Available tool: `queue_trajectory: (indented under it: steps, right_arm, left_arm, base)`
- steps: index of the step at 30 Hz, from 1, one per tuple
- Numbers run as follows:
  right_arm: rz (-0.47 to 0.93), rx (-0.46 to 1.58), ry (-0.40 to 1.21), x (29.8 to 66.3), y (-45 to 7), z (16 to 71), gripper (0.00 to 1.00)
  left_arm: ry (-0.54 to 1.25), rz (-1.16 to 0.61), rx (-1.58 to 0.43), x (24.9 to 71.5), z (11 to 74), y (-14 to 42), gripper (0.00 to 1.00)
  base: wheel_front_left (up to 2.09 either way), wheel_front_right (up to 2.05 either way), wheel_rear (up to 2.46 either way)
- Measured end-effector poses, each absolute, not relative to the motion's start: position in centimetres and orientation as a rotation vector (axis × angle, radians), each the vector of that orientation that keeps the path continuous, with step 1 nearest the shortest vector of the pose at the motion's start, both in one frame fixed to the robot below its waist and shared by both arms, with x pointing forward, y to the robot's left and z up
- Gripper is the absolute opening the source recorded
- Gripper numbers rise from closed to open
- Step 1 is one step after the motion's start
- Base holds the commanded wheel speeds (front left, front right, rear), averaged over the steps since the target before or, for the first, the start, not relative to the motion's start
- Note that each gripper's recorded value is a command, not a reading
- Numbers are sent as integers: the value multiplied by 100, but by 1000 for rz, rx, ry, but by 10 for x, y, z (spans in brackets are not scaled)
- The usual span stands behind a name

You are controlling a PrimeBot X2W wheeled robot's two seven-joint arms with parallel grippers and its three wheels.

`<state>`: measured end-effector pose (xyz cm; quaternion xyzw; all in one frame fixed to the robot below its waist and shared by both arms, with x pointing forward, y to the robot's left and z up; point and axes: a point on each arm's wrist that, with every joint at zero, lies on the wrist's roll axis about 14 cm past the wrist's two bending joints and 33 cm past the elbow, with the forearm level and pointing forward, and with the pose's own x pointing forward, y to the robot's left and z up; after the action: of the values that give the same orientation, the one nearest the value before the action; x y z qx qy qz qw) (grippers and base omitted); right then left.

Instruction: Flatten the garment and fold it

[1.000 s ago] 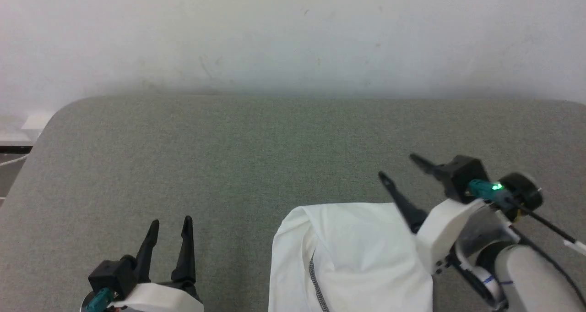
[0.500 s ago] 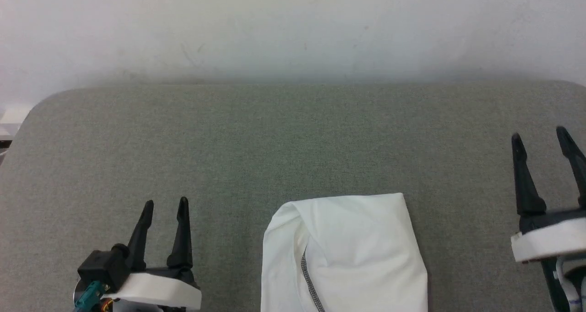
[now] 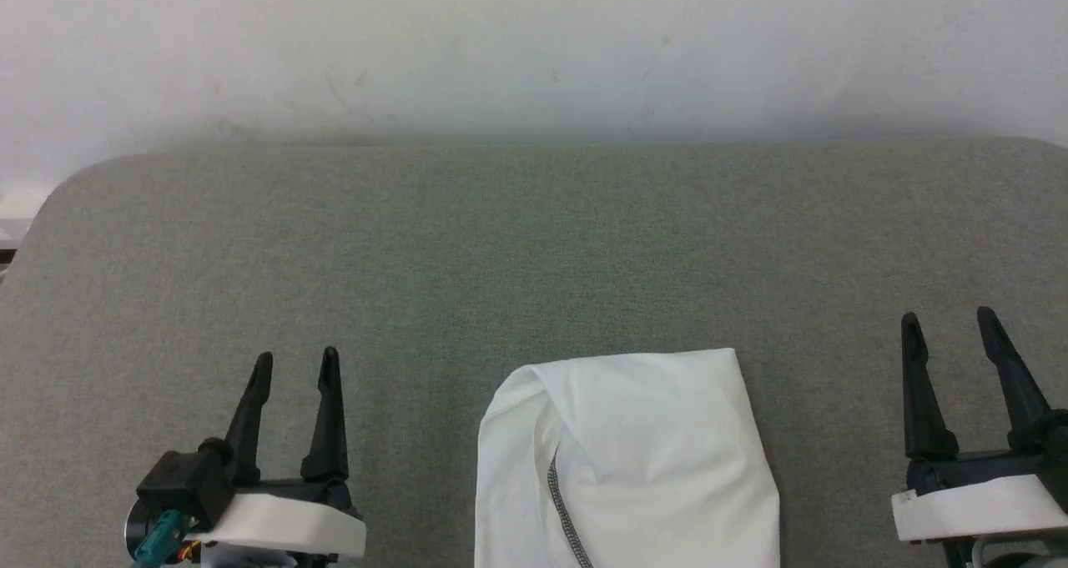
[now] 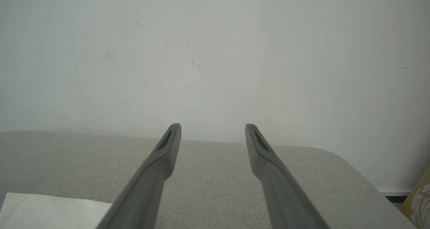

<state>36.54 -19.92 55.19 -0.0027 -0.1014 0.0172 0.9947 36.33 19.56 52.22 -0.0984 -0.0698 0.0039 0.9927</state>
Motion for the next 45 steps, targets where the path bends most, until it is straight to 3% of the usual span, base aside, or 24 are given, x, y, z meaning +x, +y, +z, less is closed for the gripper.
queue_trajectory:
  steps: [7, 10, 19, 25, 35, 36, 37, 38, 45]
  right_arm:
    - [43, -1, -202, 367, -197, 552, 100]
    - [101, 34, -131, 371, -183, 542, 100]
    - [320, 190, 440, 360, -140, 465, 100]
    - [381, 249, 792, 341, -124, 413, 100]
    - [435, 263, 932, 340, -91, 378, 100]
    - [435, 254, 927, 341, -90, 377, 71]
    - [436, 242, 917, 342, -90, 377, 4]
    - [438, 228, 902, 343, -89, 378, 0]
    - [426, 6, 738, 365, -112, 399, 0]
  left_arm:
    - [-145, 12, -181, 362, 524, 196, 100]
    - [-141, 15, -181, 362, 523, 197, 100]
    - [-109, 29, -197, 362, 512, 199, 100]
    - [-80, 41, -200, 362, 503, 201, 100]
    - [-69, 83, -193, 358, 499, 214, 100]
    - [-69, 84, -193, 358, 499, 214, 100]
    - [-70, 84, -193, 358, 499, 214, 100]
    - [-71, 81, -194, 358, 500, 213, 100]
    - [-80, 14, -205, 367, 503, 193, 100]
  base:
    - [0, 0, 0]
    - [0, 0, 0]
    - [0, 0, 0]
    - [0, 0, 0]
    - [0, 0, 0]
    - [0, 0, 0]
    - [0, 0, 0]
    - [0, 0, 0]
    - [0, 0, 0]
